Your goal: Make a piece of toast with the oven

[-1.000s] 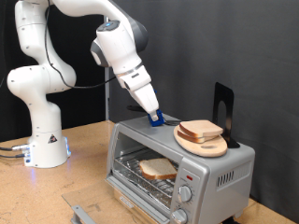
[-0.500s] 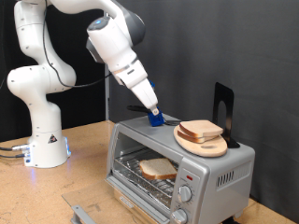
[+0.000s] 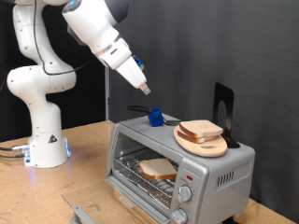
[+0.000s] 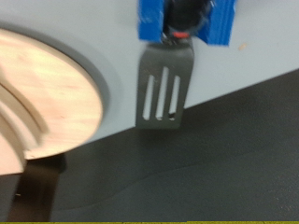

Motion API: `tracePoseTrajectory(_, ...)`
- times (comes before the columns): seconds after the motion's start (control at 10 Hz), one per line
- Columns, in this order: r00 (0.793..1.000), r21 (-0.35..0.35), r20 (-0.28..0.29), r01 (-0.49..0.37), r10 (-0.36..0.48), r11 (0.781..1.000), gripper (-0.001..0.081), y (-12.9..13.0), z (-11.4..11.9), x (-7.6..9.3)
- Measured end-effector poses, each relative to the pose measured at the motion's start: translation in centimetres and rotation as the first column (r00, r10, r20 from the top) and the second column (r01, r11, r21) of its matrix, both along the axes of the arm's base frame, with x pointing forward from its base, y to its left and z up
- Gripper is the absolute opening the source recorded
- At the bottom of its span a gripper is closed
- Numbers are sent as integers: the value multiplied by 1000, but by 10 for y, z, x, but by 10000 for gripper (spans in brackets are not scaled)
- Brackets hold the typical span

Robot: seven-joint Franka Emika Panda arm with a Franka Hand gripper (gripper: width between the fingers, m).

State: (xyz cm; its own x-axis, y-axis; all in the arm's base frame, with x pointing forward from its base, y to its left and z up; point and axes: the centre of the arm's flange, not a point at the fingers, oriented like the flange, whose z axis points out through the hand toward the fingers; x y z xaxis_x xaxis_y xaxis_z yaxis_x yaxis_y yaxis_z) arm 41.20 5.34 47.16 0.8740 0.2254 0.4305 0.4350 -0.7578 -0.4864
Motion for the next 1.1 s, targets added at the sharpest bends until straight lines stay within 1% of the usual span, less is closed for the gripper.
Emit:
tracePoseTrajectory(0.2,1000,-22,-23,-21,20,1000,682,-14,4,0)
tracePoseTrajectory(0.3,1000,-19,-22,-17,17,1000,682,-13,3,0)
tracePoseTrajectory(0.4,999,2,-29,-23,24,1000,682,-14,2,-1)
tracePoseTrajectory(0.5,998,52,-49,-32,35,998,682,-21,2,-3)
tracePoseTrajectory(0.6,993,141,-99,-51,65,989,682,-31,3,-7)
tracePoseTrajectory(0.7,981,229,-145,-95,131,969,682,-46,4,-11)
tracePoseTrajectory(0.8,967,298,-168,-135,191,945,682,-64,4,-12)
tracePoseTrajectory(0.9,967,312,-164,-136,195,940,682,-82,0,-7)
tracePoseTrajectory(1.0,967,310,-158,-144,201,940,682,-85,-3,-4)
tracePoseTrajectory(1.1,965,311,-172,-136,196,941,682,-85,-4,-4)
